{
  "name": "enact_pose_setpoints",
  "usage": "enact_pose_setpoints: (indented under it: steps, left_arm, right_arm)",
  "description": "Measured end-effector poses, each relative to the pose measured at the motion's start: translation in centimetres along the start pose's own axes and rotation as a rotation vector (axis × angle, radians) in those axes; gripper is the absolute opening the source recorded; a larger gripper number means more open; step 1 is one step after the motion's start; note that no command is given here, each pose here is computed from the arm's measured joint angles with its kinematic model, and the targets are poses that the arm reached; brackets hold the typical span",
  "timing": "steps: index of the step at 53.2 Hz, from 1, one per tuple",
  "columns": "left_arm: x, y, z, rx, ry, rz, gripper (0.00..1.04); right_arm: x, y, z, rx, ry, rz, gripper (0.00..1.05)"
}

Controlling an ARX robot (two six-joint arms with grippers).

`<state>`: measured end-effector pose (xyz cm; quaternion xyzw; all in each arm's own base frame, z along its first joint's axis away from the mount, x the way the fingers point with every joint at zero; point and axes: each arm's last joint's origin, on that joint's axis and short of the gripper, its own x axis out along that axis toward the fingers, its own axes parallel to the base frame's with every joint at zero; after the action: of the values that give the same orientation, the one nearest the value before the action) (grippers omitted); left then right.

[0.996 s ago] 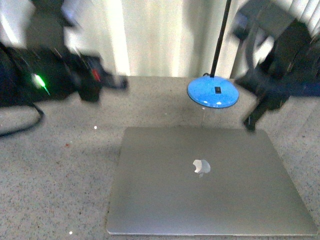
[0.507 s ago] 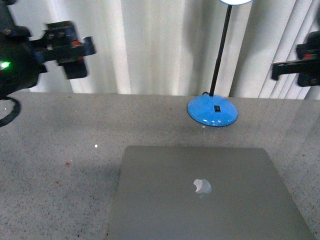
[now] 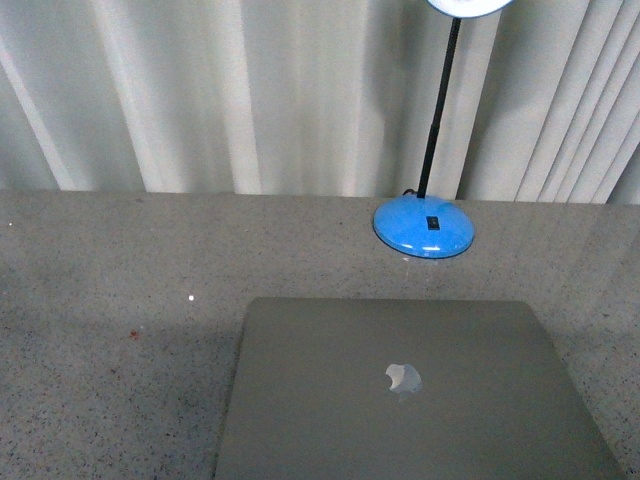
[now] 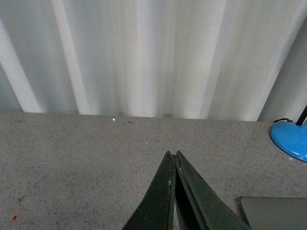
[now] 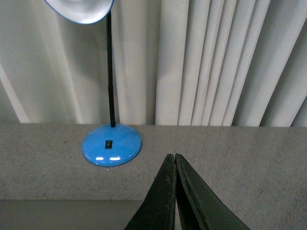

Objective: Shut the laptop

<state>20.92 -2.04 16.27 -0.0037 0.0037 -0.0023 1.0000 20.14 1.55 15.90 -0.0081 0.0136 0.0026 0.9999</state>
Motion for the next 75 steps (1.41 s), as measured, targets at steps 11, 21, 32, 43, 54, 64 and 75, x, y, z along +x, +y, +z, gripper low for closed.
enact_pose_setpoints:
  steps: [11, 21, 32, 43, 54, 64, 75]
  left_arm:
    - [-2.2, 0.7, -0.1, 0.001, 0.006, 0.000, 0.04]
    - [-4.1, 1.9, -0.1, 0.000, 0.007, 0.005, 0.04]
    - [-5.7, 2.0, 0.0, 0.000, 0.006, 0.005, 0.04]
    - [-6.7, 2.0, 0.7, 0.000, -0.017, 0.004, 0.04]
    - [-7.9, 2.0, 1.1, 0.000, -0.030, 0.004, 0.04]
    - [-8.7, 2.0, 1.3, 0.000, -0.036, 0.004, 0.04]
    - [-9.2, 2.0, 1.3, 0.000, -0.038, 0.004, 0.04]
  right_arm:
    - [-2.1, -1.1, 0.1, 0.003, -0.009, 0.015, 0.03]
    - [-3.8, -1.5, 0.1, 0.005, -0.009, -0.007, 0.03]
    - [-5.3, -1.5, 0.1, 0.005, -0.009, -0.004, 0.03]
    - [-6.4, -1.5, 0.3, 0.005, -0.019, -0.004, 0.03]
    - [-7.5, -1.5, 0.6, 0.005, -0.029, -0.005, 0.03]
    - [-8.2, -1.5, 0.7, 0.005, -0.034, -0.005, 0.03]
    - [-8.6, -1.5, 0.7, 0.005, -0.035, -0.005, 0.03]
